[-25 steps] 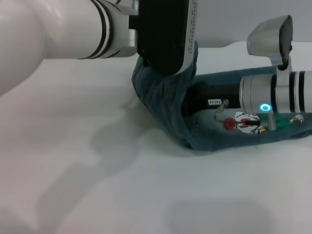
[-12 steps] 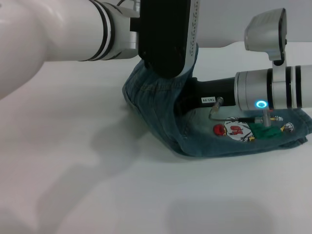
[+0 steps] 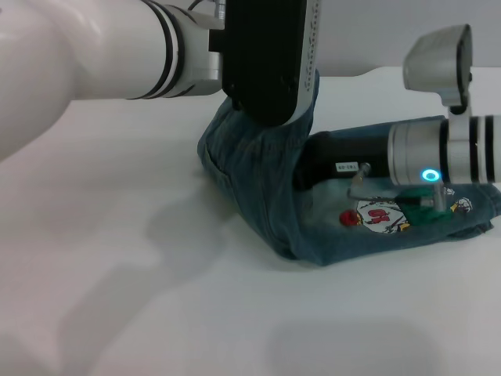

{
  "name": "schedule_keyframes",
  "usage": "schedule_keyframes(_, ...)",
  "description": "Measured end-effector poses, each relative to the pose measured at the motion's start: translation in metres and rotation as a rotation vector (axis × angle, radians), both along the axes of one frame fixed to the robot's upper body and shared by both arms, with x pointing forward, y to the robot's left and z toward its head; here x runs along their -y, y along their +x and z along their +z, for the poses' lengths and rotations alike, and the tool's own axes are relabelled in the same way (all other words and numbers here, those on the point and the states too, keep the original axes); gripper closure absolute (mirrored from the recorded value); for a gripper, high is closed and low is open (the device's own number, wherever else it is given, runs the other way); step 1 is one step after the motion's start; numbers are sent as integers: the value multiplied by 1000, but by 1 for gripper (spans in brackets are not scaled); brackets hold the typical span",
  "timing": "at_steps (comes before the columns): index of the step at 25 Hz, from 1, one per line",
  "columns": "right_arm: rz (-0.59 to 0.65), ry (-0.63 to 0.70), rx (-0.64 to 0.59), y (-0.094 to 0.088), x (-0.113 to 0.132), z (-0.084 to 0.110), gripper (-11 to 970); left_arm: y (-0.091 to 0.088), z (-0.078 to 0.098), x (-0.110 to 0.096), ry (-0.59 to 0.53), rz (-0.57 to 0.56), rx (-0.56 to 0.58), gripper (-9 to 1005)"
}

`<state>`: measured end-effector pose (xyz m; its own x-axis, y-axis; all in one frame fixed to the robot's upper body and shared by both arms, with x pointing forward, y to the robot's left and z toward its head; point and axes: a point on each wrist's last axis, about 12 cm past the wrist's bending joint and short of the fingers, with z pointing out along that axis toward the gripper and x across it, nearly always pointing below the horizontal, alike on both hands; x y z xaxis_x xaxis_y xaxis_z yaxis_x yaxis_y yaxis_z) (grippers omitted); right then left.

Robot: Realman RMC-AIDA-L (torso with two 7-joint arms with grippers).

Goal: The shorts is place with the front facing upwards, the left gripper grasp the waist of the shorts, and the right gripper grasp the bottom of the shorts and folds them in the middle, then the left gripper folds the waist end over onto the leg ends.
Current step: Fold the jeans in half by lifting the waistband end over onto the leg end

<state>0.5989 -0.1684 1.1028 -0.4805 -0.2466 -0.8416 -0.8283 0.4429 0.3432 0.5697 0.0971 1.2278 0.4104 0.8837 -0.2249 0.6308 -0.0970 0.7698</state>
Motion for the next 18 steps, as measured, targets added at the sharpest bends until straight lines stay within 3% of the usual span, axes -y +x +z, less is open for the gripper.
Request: schedule_keyframes(18, -148, -45, -3, -14, 46, -20, 866, -5, -4, 5, 3, -15, -6, 889)
